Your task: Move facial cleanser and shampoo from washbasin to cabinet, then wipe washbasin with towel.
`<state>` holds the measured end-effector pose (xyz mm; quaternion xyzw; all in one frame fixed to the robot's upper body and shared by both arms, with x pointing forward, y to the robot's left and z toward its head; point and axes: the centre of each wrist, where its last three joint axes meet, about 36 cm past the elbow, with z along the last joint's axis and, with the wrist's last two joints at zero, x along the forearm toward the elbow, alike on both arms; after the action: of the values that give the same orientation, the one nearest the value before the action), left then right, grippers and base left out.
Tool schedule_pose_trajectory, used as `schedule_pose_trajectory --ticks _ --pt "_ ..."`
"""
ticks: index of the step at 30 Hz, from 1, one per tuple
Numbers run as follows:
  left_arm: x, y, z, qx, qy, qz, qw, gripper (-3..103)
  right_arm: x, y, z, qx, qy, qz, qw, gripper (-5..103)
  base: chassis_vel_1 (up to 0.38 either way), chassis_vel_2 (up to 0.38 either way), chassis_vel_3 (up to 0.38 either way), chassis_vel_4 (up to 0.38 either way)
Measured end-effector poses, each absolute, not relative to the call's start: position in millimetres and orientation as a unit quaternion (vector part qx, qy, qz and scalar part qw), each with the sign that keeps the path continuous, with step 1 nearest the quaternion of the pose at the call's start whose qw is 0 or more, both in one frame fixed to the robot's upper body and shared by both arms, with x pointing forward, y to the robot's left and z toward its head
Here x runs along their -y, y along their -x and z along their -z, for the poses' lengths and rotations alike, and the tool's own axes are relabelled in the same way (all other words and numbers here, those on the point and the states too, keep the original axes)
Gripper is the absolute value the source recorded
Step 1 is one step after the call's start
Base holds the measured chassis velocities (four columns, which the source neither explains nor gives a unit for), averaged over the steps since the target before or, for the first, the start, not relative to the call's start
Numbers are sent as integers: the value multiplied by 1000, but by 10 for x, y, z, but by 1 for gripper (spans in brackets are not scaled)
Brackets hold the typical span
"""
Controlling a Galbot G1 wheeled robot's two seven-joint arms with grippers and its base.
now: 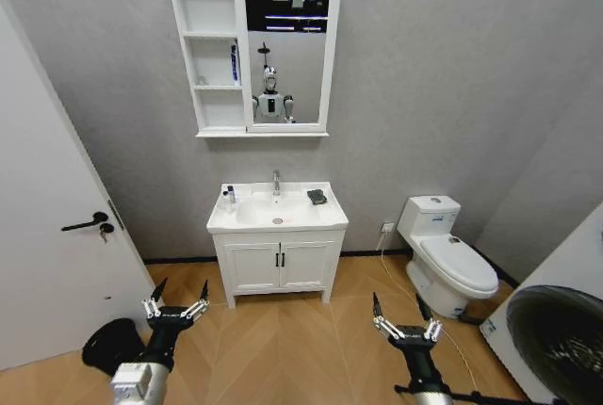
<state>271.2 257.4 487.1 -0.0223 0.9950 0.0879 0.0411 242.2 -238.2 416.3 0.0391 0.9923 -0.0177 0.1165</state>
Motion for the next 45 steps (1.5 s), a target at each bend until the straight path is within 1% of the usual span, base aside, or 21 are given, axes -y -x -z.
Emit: schedule_pose_trajectory --ticks 16,18,27,36,45 --pt "-2557 -2710 -4871 -995 19 -88 40 97 2369 -2396 -4145 -993 -42 15 113 100 0 0 0 0" --pt "-2565 -2711 -4879 -995 17 -90 40 95 2369 -2397 -4145 -993 -42 14 112 100 0 0 0 0" --pt "-2551 -2811 -4811 -996 9 -83 39 94 2401 -2317 -4132 -993 -52 13 104 100 -12 10 10 -10" --pt "-2557 -2888 -4742 -996 10 -80 35 93 2396 -2330 -4124 -993 -52 12 106 100 -139 142 157 -136" --pt "-2592 -3008 -4624 -997 15 -75 26 93 2376 -2419 -4149 -993 -46 13 107 100 -244 245 247 -251"
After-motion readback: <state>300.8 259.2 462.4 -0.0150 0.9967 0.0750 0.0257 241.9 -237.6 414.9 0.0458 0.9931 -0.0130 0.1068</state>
